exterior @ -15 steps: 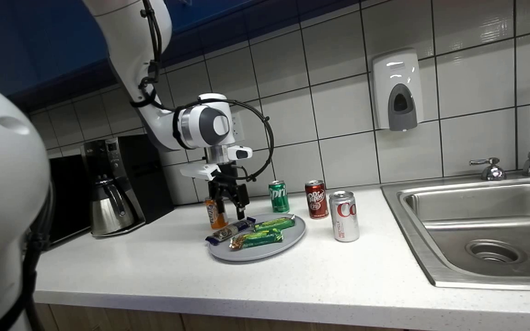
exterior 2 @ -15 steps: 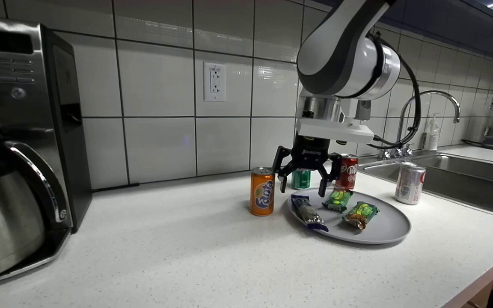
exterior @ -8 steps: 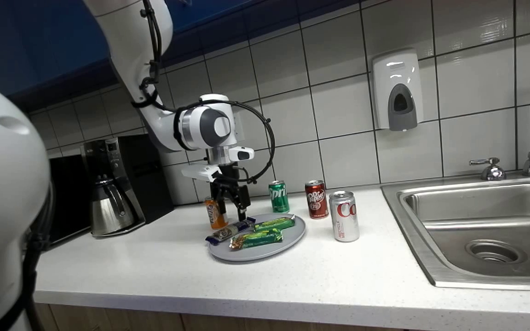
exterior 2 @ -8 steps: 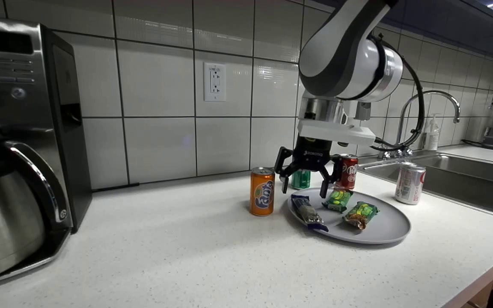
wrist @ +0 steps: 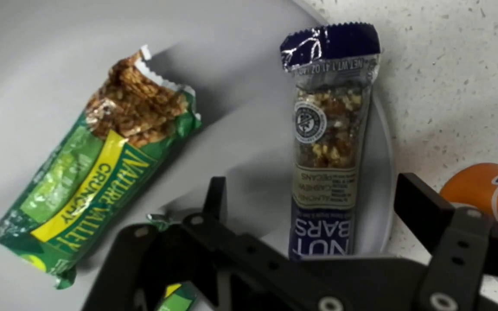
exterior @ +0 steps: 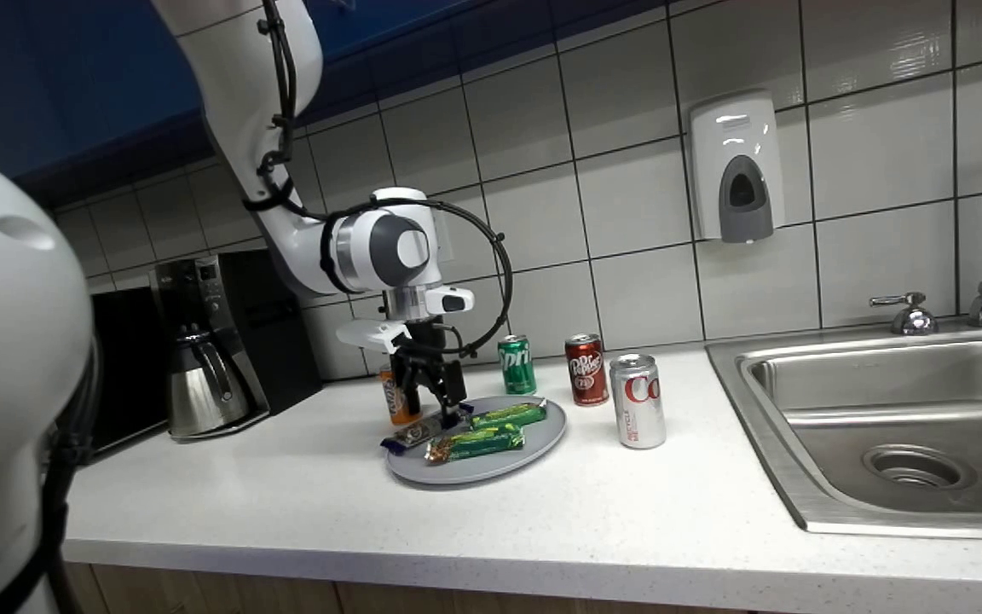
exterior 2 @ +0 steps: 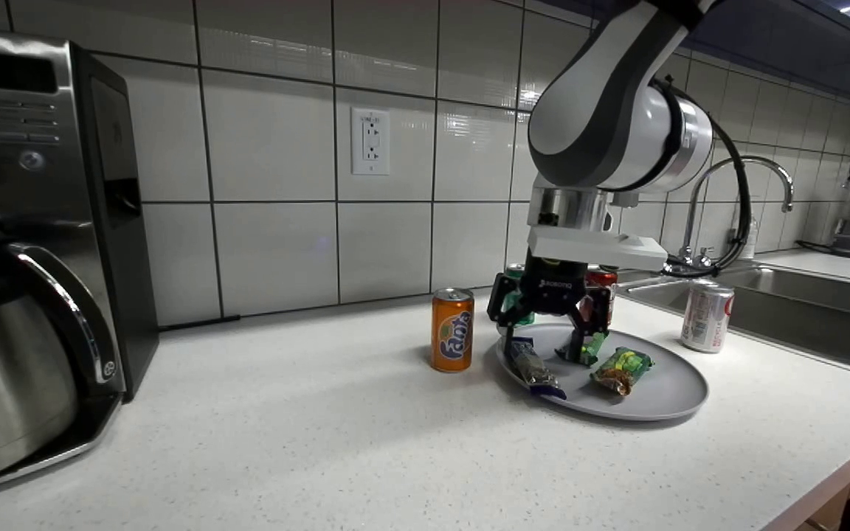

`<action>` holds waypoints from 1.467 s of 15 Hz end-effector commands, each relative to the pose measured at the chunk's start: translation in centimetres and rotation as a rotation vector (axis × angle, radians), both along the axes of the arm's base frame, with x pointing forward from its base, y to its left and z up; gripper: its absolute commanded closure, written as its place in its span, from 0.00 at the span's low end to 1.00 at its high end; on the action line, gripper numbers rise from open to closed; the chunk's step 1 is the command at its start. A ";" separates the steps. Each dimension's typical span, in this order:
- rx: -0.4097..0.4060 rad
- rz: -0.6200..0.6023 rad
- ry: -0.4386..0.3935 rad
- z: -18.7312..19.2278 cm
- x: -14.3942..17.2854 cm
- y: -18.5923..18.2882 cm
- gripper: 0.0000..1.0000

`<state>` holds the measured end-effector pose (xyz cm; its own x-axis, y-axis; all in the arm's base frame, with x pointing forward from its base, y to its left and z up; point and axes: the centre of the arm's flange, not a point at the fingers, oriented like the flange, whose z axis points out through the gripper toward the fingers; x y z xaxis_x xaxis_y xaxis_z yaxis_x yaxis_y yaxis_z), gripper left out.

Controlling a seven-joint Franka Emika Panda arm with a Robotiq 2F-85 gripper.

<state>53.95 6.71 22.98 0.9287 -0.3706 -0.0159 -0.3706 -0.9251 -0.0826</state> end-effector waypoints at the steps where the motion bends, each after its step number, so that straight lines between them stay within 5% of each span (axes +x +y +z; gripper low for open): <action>1: 0.011 -0.020 -0.010 0.3 -0.7 -0.4 0.00; 22: 0.011 -0.019 0.007 -0.3 -0.1 -0.6 0.00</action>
<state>53.56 6.27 22.54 0.9258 -0.3773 -0.0231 -0.3779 -0.9227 -0.0762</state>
